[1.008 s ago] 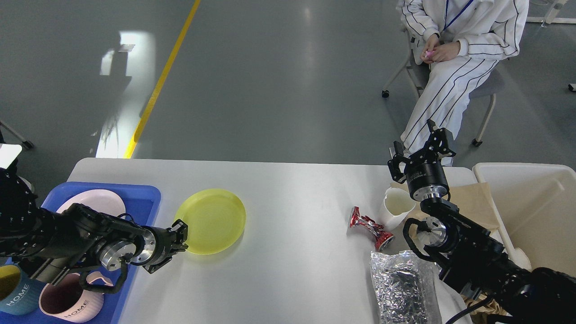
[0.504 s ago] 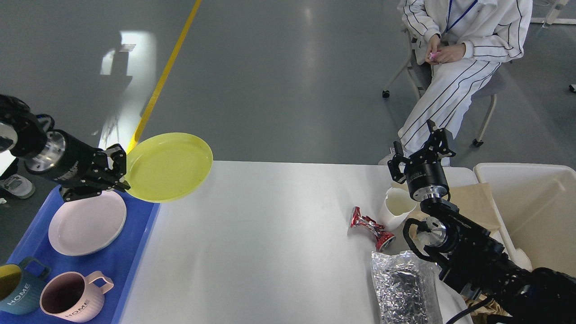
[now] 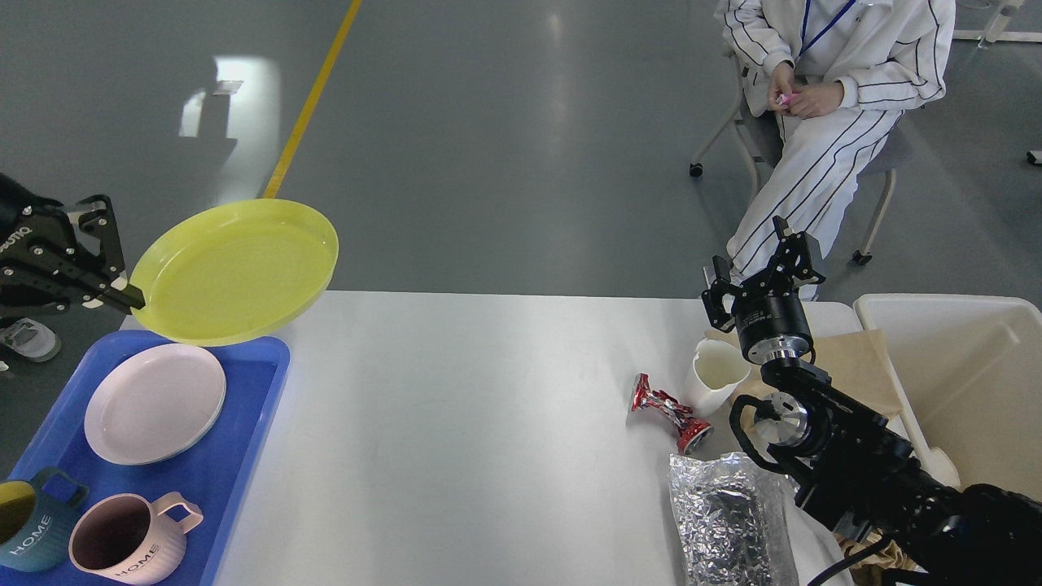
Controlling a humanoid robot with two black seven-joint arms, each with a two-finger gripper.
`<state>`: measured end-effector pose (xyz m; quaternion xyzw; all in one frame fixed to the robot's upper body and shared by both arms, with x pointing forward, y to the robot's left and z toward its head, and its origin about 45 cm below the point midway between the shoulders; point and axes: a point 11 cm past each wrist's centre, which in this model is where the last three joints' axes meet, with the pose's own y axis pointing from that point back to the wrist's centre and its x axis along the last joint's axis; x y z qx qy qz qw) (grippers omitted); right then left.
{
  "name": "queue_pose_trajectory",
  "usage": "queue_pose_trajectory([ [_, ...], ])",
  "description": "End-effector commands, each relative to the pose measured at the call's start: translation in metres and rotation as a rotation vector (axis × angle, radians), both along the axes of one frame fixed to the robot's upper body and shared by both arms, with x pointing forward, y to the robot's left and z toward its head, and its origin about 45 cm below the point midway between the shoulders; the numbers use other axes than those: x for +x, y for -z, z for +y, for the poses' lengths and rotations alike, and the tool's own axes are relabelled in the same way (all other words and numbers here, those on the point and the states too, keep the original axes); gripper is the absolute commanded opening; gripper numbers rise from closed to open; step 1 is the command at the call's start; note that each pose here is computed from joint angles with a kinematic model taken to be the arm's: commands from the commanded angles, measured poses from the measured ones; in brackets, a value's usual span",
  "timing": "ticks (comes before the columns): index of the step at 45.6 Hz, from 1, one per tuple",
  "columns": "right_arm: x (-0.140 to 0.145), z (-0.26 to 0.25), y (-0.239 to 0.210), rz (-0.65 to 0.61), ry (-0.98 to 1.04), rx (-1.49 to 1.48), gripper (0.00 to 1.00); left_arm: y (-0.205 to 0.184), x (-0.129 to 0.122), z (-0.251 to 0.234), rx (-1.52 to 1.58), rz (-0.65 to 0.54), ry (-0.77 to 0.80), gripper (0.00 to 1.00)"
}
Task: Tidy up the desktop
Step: 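Carry the yellow plate over and lay it on the white plate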
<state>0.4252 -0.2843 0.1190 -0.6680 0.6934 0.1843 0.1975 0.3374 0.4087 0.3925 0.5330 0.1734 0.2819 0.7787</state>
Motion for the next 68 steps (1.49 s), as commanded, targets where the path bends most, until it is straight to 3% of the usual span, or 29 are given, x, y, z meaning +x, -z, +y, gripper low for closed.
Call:
queue_pose_trajectory([
  [1, 0.000, 0.000, 0.000, 0.000, 0.000, 0.000, 1.00, 0.044, -0.013, 0.050, 0.046, 0.018, -0.143, 0.00],
  [16, 0.000, 0.000, 0.000, 0.000, 0.000, 0.000, 1.00, 0.139, -0.048, 0.139, 0.181, 0.009, -0.359, 0.00],
  [27, 0.000, 0.000, 0.000, -0.001, 0.001, 0.001, 1.00, 0.205, -0.056, 0.144, 0.268, -0.069, -0.490, 0.00],
  [41, 0.000, 0.000, 0.000, -0.001, 0.001, 0.001, 1.00, 0.248, -0.045, 0.143, 0.309, -0.130, -0.558, 0.00],
  [56, 0.000, 0.000, 0.000, -0.001, 0.001, 0.001, 1.00, 0.264, -0.045, 0.134, 0.293, -0.122, -0.561, 0.00],
  [61, 0.000, 0.000, 0.000, -0.001, 0.001, 0.001, 1.00, 0.266, -0.042, 0.129, 0.291, -0.121, -0.553, 0.08],
  [68, 0.000, 0.000, 0.000, 0.000, 0.002, 0.000, 1.00, 0.266, -0.042, 0.130, 0.293, -0.121, -0.553, 0.28],
])
